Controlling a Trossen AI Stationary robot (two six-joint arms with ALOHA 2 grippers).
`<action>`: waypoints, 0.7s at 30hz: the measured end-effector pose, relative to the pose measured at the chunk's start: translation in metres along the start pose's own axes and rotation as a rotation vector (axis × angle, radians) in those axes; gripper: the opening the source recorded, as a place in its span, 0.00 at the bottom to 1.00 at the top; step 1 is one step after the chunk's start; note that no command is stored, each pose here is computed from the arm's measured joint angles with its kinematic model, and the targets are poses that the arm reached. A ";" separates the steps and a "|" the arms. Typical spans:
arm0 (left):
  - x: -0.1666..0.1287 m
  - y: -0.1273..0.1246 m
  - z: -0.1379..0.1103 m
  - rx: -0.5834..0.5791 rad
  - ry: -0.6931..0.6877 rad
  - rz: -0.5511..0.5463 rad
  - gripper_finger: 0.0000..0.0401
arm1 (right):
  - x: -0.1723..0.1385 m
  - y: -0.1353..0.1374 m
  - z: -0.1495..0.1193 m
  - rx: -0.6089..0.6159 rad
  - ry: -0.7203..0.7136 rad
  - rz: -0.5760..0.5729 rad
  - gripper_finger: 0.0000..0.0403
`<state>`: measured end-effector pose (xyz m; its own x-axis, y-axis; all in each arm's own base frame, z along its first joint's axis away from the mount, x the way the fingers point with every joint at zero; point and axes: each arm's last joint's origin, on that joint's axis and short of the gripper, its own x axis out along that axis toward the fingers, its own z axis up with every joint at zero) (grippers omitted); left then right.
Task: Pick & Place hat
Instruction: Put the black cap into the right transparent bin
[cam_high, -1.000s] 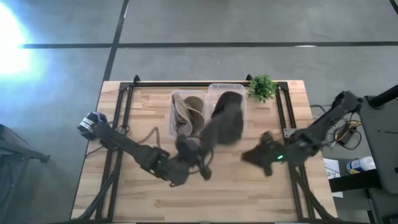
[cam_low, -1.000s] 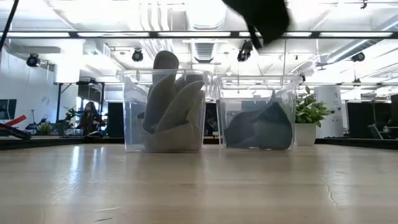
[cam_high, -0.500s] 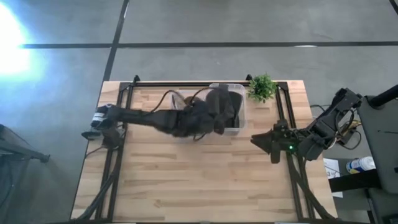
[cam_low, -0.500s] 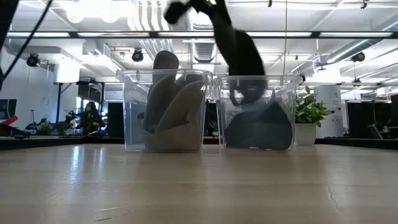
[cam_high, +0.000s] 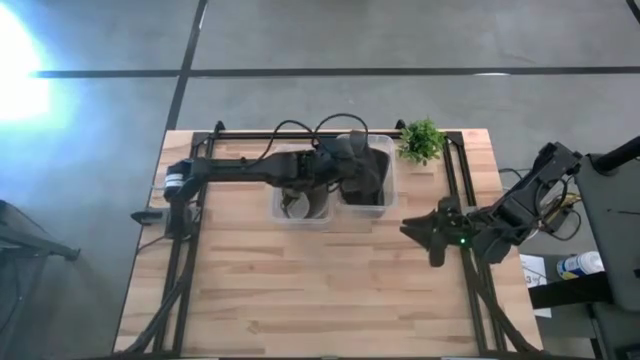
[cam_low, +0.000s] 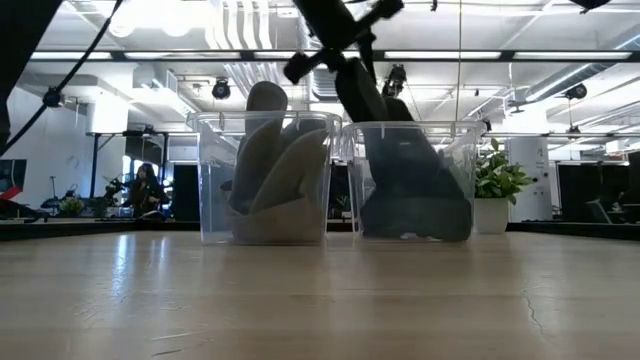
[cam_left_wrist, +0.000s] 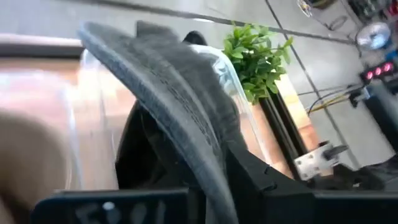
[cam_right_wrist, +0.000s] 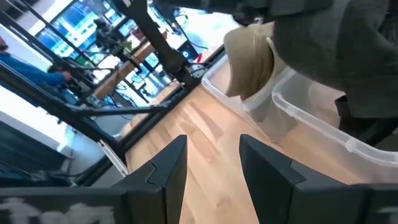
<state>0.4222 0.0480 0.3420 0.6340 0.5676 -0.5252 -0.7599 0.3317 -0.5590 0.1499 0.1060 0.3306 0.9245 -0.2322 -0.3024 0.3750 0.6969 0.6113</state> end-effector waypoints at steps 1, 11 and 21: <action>0.004 -0.002 -0.002 0.039 -0.007 -0.015 0.13 | 0.001 0.000 -0.001 -0.008 0.003 -0.006 0.36; 0.061 -0.010 -0.047 0.174 0.023 -0.109 0.15 | 0.004 -0.008 -0.010 0.058 0.046 -0.078 0.36; 0.083 -0.003 -0.069 0.244 0.053 -0.077 0.15 | 0.003 -0.009 -0.012 0.082 0.076 -0.081 0.36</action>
<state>0.4867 0.0422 0.2556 0.6928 0.4959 -0.5235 -0.7173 0.5480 -0.4303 0.1486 0.1070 0.3153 0.8842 -0.2315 -0.4056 0.4555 0.6194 0.6394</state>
